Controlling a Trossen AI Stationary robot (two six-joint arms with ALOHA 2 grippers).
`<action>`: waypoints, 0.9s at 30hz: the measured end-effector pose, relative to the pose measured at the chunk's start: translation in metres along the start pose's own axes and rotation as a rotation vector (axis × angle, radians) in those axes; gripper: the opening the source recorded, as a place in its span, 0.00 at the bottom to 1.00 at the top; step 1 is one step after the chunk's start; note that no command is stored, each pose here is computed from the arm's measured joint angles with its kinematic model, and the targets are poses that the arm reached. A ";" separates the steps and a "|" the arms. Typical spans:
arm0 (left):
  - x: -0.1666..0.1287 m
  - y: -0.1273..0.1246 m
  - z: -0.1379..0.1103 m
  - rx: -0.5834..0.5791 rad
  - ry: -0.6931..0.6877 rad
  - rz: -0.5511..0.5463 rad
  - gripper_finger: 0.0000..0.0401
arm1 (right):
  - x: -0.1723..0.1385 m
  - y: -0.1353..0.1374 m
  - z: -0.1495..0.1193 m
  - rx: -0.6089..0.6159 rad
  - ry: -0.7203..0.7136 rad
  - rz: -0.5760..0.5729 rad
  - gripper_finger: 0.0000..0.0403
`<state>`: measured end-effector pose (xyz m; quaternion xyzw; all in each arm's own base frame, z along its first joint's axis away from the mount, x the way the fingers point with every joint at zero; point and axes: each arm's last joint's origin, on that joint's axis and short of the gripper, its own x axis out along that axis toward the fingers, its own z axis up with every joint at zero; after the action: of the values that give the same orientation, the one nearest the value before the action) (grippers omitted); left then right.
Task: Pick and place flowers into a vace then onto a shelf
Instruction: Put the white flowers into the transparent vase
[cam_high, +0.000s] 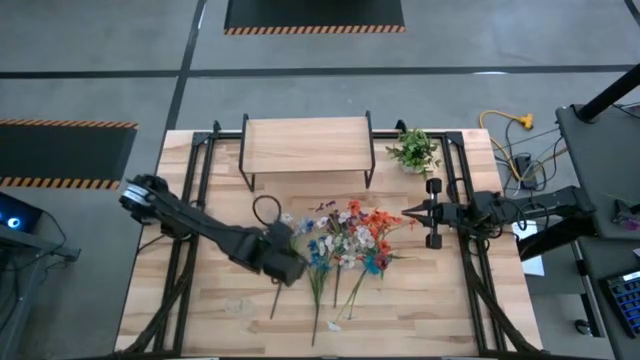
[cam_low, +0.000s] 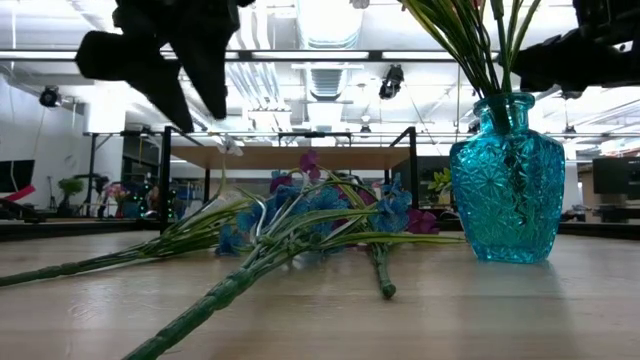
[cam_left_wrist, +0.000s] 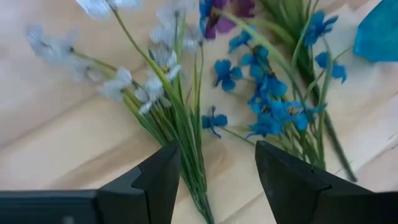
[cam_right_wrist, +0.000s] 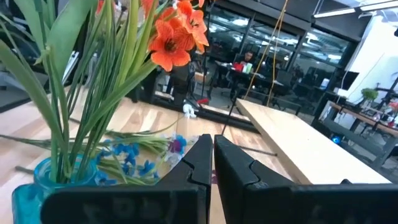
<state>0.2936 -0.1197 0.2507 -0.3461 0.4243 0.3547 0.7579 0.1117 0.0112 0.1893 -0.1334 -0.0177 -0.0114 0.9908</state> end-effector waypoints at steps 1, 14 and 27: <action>0.003 -0.002 -0.003 -0.006 0.003 0.007 0.48 | 0.000 0.000 0.000 0.000 0.000 0.001 0.02; 0.041 -0.012 -0.031 -0.098 0.074 0.091 0.48 | 0.000 0.000 0.000 -0.014 0.001 0.001 0.02; 0.073 -0.014 -0.047 -0.074 0.153 0.171 0.48 | 0.000 0.000 0.000 -0.046 0.001 0.001 0.02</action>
<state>0.3146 -0.1477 0.1701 -0.3624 0.4954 0.4062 0.6770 0.1118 0.0113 0.1889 -0.1559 -0.0170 -0.0112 0.9876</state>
